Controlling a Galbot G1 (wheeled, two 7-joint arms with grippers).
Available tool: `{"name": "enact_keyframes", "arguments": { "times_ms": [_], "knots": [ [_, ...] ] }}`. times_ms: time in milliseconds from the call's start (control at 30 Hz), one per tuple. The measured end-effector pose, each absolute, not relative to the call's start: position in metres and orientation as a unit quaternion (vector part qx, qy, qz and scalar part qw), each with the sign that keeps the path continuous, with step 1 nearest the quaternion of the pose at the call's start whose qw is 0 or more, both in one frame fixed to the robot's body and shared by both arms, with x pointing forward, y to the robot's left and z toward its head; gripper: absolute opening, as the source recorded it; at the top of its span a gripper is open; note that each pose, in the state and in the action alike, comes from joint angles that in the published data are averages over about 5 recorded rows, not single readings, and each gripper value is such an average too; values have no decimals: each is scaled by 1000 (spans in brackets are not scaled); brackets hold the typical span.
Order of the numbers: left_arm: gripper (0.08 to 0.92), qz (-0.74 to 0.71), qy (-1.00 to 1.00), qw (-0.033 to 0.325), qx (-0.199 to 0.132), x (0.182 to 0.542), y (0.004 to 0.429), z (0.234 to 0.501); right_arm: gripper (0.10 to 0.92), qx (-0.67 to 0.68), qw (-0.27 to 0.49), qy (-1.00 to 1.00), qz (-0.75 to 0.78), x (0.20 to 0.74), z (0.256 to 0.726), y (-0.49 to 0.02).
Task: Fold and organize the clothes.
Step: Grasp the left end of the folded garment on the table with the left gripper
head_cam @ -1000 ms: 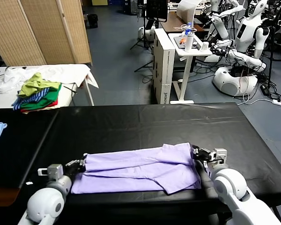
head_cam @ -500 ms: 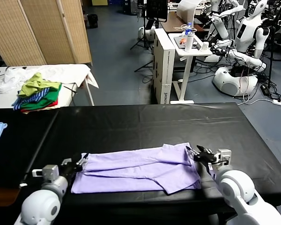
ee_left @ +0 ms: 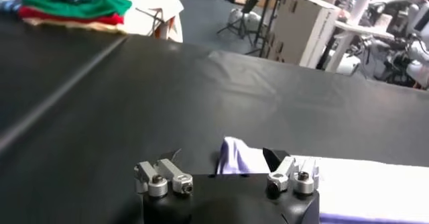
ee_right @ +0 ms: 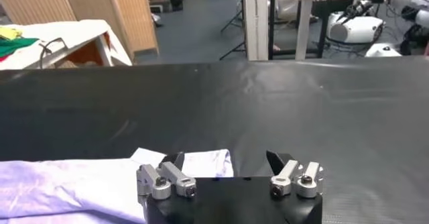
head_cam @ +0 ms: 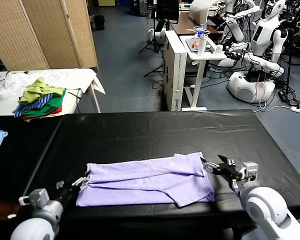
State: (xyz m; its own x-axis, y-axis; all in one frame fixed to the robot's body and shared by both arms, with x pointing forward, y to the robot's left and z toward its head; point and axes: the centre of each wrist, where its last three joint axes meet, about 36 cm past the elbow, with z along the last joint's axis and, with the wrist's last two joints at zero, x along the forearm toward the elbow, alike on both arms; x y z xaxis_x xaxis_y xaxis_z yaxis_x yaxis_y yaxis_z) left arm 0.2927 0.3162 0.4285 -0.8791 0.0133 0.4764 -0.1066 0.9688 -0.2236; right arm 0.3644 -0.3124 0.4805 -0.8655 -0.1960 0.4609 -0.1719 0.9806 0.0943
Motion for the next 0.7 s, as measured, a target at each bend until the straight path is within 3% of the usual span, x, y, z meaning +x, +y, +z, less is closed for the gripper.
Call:
{"name": "enact_keyframes", "arguments": {
  "times_ms": [267, 400, 600, 700],
  "knots": [
    [901, 133, -960, 243, 37, 288, 304, 416, 907, 97, 239, -966, -23, 363, 484, -314],
    [858, 137, -959, 244, 41, 286, 300, 410, 907, 98, 237, -966, -22, 364, 486, -316],
    [710, 145, -958, 244, 44, 282, 294, 406, 907, 100, 236, -966, -22, 368, 487, -316],
    [575, 147, -958, 243, 44, 281, 290, 405, 907, 102, 235, -966, -22, 369, 487, -315]
  ]
}}
